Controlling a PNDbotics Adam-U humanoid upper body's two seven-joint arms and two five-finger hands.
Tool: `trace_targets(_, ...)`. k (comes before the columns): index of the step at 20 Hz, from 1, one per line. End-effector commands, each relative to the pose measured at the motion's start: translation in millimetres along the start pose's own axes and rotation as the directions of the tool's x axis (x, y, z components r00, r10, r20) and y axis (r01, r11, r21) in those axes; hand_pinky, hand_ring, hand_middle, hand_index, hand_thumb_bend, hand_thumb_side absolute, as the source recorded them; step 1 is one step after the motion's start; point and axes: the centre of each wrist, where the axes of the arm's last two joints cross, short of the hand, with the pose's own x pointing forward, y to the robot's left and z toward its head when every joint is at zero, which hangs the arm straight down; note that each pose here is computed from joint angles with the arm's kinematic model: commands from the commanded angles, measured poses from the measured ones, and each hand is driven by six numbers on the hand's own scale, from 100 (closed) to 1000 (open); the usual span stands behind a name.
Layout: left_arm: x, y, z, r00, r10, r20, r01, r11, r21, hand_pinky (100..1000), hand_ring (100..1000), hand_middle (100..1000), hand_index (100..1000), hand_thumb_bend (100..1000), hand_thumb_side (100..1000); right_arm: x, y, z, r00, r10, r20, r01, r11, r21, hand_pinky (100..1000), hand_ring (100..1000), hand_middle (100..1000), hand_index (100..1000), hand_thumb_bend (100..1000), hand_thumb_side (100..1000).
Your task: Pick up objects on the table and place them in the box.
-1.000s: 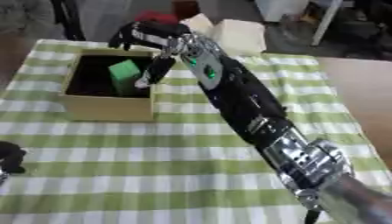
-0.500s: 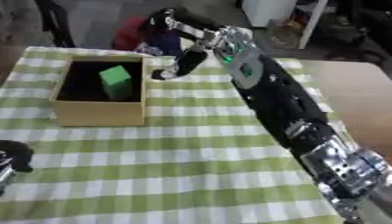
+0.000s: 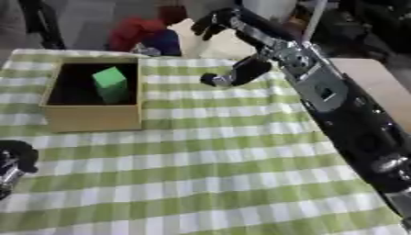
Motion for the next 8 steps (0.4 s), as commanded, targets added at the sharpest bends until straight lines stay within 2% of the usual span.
trace_targets(1,5,6.6,0,1.000,-0.017,0.016,0.017,1.000,0.016,539,680,586,629,521,258,5,-20.2,13,0.999,0.029,-0.016,-0.029,0.998,-0.055,808,730,725,843,461,149)
trace_targets(8,4,7.9,2,1.000,-0.017,0.011,0.017,1.000,0.025,540,681,587,630,518,259,0,-8.9,36,0.997,-0.020,-0.077,0.012,0.994,-0.106,799,722,718,843,440,151)
